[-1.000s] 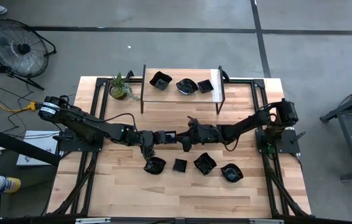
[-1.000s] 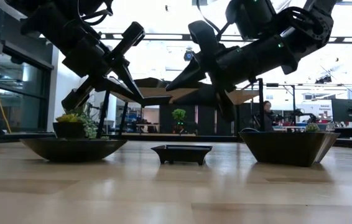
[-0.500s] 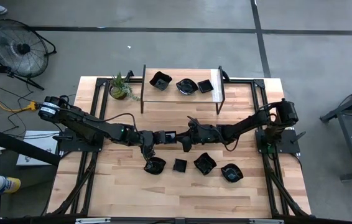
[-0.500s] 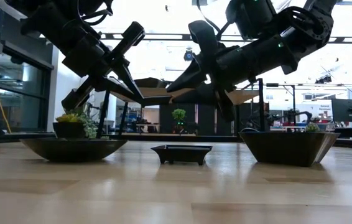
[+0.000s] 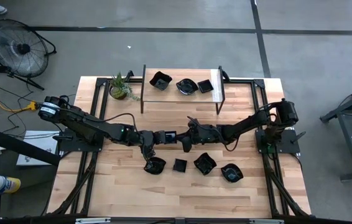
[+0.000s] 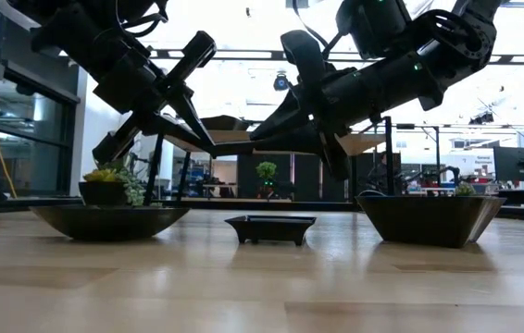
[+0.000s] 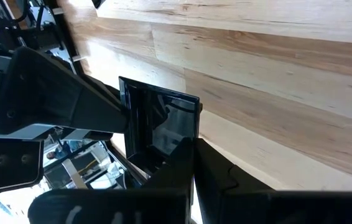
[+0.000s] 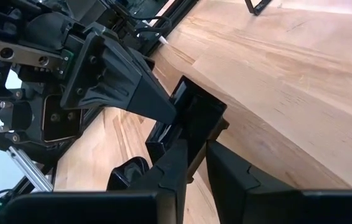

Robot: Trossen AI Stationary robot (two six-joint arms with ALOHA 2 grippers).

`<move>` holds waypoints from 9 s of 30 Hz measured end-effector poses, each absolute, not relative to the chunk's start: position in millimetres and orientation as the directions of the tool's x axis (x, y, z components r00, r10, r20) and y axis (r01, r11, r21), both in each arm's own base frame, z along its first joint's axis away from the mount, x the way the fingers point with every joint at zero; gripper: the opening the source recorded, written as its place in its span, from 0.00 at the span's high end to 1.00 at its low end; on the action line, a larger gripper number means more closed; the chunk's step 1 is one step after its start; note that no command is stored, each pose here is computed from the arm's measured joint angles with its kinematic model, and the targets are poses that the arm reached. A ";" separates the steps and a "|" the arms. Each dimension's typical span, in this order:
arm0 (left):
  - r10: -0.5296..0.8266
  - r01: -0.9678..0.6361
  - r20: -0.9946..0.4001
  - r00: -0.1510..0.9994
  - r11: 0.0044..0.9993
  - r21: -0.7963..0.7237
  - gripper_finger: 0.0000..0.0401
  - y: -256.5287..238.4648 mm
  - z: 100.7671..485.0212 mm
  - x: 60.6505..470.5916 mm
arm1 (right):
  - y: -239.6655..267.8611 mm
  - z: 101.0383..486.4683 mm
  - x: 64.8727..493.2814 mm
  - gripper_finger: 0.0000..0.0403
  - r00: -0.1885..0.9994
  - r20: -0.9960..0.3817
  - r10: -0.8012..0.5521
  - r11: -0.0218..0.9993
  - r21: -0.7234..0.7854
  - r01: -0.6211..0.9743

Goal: Pick & Place Mini shaped plates
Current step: Stack the black square plate on top of the black square plate on the shelf, then stack the black distorted square plate on top of the black distorted square plate on the shelf

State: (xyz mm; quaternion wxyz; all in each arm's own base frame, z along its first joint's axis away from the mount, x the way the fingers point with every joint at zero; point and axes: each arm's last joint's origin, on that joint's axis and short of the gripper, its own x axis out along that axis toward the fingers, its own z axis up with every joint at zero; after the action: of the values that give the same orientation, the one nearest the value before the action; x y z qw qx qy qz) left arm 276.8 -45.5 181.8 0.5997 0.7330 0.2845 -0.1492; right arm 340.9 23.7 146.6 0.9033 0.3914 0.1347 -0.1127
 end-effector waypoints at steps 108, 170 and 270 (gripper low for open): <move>0.061 0.306 -0.362 0.930 0.414 0.857 0.66 -36.3 236.6 158.3 | -153.4 366.0 183.7 1.00 0.692 -0.675 -0.254 0.605 0.448 0.659; 0.069 0.329 -0.409 0.910 0.483 0.812 0.66 -35.7 231.7 156.4 | -245.8 288.3 203.2 1.00 0.739 -0.674 0.021 0.542 0.629 0.558; 0.042 0.339 -0.443 0.896 0.580 0.741 0.66 -36.2 228.8 154.9 | 98.6 182.6 228.2 0.71 0.744 -0.646 0.174 0.960 -0.058 -0.274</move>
State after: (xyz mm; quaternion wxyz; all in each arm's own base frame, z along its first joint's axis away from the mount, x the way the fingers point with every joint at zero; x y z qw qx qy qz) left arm 154.9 -36.2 228.8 0.8632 0.4502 0.2116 -0.0860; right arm 228.2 98.6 182.6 0.9307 -0.0747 0.3371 0.1204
